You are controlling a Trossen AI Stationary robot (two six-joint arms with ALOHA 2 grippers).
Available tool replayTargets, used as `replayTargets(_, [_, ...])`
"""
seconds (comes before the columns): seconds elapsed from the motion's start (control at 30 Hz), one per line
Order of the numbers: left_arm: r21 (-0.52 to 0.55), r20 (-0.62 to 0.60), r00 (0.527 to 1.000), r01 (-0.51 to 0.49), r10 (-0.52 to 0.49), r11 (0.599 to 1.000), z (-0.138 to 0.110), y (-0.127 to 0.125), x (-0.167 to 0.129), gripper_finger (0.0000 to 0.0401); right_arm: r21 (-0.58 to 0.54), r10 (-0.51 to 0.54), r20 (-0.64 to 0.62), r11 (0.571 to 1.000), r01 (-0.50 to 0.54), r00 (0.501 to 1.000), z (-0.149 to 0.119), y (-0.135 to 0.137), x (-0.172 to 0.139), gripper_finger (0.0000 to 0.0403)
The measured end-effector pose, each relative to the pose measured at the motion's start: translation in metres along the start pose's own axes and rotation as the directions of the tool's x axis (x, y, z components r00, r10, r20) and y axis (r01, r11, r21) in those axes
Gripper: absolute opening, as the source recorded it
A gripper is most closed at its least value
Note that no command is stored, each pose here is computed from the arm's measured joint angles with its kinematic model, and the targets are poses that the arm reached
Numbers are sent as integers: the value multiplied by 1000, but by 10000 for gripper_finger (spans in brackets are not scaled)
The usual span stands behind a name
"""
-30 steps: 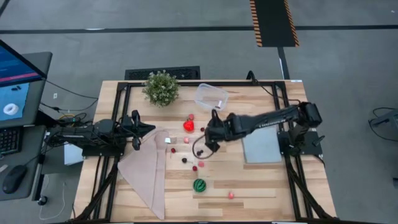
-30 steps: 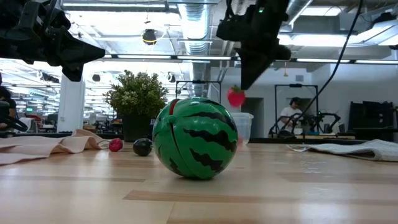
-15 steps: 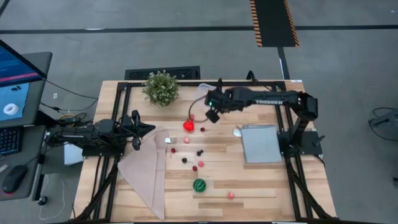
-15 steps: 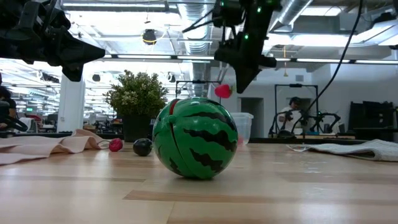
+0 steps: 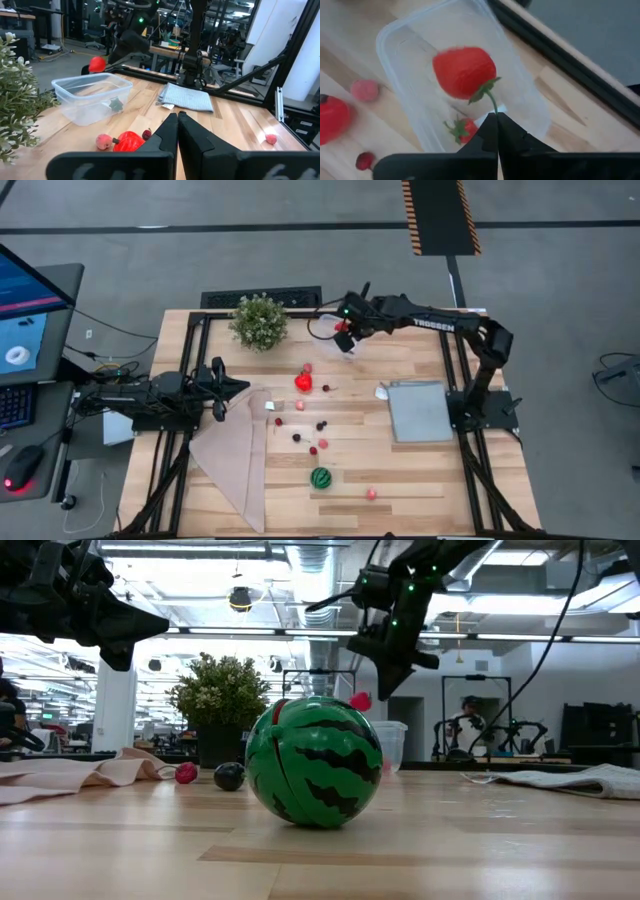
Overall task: Pick and placing Produce into tupperware
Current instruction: Put the strawberry into the transparent bin, then put the red cherry into the transparent bin
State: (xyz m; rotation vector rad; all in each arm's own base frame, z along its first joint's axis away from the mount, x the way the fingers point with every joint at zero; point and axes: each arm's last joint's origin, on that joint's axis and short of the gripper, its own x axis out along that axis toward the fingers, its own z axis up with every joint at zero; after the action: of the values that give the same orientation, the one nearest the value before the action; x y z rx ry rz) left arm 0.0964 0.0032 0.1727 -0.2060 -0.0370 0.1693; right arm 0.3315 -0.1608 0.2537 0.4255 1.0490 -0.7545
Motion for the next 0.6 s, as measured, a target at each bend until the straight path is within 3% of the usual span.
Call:
replayTargets(0.1, [0, 0, 1000, 0, 0, 1000, 0, 0, 0, 0, -5, 28, 14, 1000, -28, 1000, -1, 3, 3, 10])
replayTargets(0.33, [1, 0, 1000, 0, 0, 1000, 0, 0, 0, 0, -3, 33, 16, 999, -33, 999, -4, 5, 6, 42])
replayTargets(0.6, [12, 0, 1000, 0, 0, 1000, 0, 0, 0, 0, -5, 42, 35, 999, -42, 999, -3, 8, 6, 23])
